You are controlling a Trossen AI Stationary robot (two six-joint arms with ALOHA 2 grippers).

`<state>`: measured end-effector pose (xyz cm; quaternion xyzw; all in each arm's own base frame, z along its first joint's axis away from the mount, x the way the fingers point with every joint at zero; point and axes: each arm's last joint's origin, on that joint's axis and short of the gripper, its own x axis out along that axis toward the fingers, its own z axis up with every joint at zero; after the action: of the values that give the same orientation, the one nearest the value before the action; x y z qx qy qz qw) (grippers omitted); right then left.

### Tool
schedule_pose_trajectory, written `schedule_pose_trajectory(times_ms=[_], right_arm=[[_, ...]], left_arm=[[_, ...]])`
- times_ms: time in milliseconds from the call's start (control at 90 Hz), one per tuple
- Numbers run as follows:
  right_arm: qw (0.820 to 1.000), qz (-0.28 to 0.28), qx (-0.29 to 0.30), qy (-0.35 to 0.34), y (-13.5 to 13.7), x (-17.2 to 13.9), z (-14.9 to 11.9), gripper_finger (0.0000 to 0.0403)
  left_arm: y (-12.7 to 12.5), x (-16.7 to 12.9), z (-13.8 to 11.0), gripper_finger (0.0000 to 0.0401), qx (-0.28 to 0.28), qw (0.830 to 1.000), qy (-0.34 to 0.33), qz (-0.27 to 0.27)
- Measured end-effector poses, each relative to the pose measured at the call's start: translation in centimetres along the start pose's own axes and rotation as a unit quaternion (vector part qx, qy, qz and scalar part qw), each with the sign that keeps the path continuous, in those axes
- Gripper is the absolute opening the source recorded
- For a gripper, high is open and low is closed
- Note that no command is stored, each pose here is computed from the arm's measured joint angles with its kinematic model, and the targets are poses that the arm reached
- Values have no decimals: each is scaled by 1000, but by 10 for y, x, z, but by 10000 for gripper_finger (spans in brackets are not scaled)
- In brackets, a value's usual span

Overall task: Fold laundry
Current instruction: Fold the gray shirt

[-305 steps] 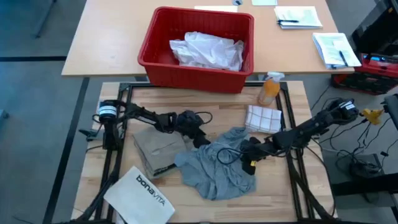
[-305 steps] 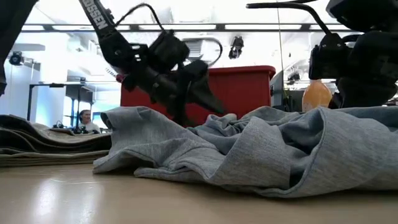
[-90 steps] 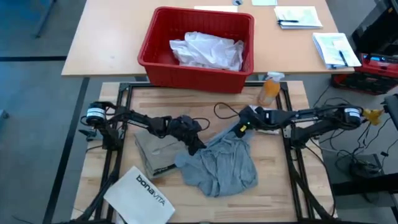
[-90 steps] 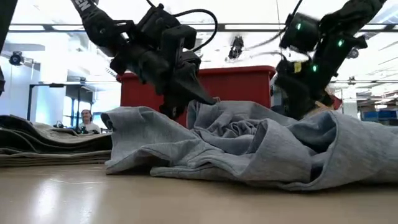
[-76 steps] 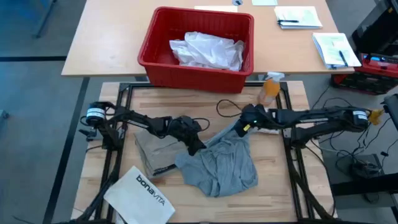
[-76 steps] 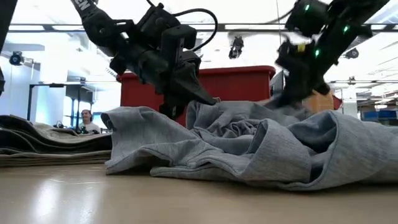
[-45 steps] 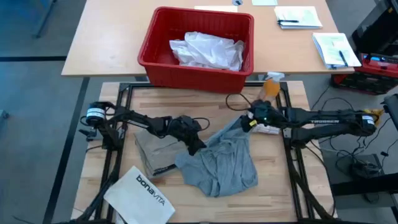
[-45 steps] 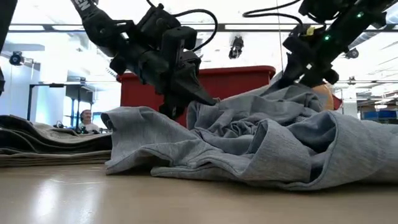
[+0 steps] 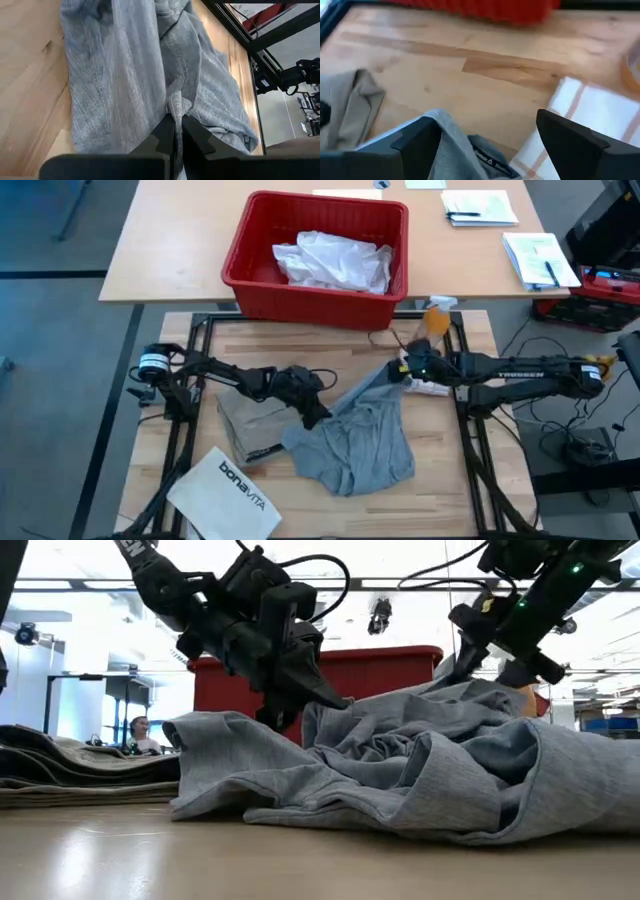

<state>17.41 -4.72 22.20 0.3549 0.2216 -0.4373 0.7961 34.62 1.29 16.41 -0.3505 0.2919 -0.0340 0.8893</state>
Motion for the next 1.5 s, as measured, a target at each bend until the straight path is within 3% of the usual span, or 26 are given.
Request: schedule_pose_trajectory(times_ms=[178,400,567,644,733,856,944,1033,1122,1267,1333,1433,1500], right_arm=[[997,26,41,67,-3,8,2,290],[983,41,6,178,-13,20,1,292],[984,-12,12,179,-24,26,4,280],[985,-4,13,170,-23,28,7,267],[976,100,-30,193,-12,27,8,250],[935,238,-126,229,13,14,-6,227],[910,263,-216,238,24,7,-26,211],[893,254,-292,230,31,5,-48,198],[884,269,-328,199,44,5,-61,187],[848,304,-402,163,62,15,-81,174],[851,283,-407,175,63,22,-86,168],[885,220,-360,197,59,34,-87,159],[891,217,-348,193,59,34,-85,154]], left_arm=[[0,0,0,2,-5,1000,0,1],[1,0,0,2,-11,1000,-7,10],[0,0,-1,2,-14,1000,-6,9],[-1,0,-1,2,-14,1000,-6,9],[0,1,0,2,-14,1000,-11,16],[0,0,0,2,-20,999,-22,28],[3,-1,2,2,-23,999,-26,31],[7,-2,4,2,-21,999,-28,38],[10,-3,6,2,-15,998,-31,43],[14,-5,9,2,-10,998,-33,48],[15,-5,9,2,-10,998,-31,50],[17,-5,6,2,-11,998,-14,60],[18,-6,3,2,-15,998,0,67]])
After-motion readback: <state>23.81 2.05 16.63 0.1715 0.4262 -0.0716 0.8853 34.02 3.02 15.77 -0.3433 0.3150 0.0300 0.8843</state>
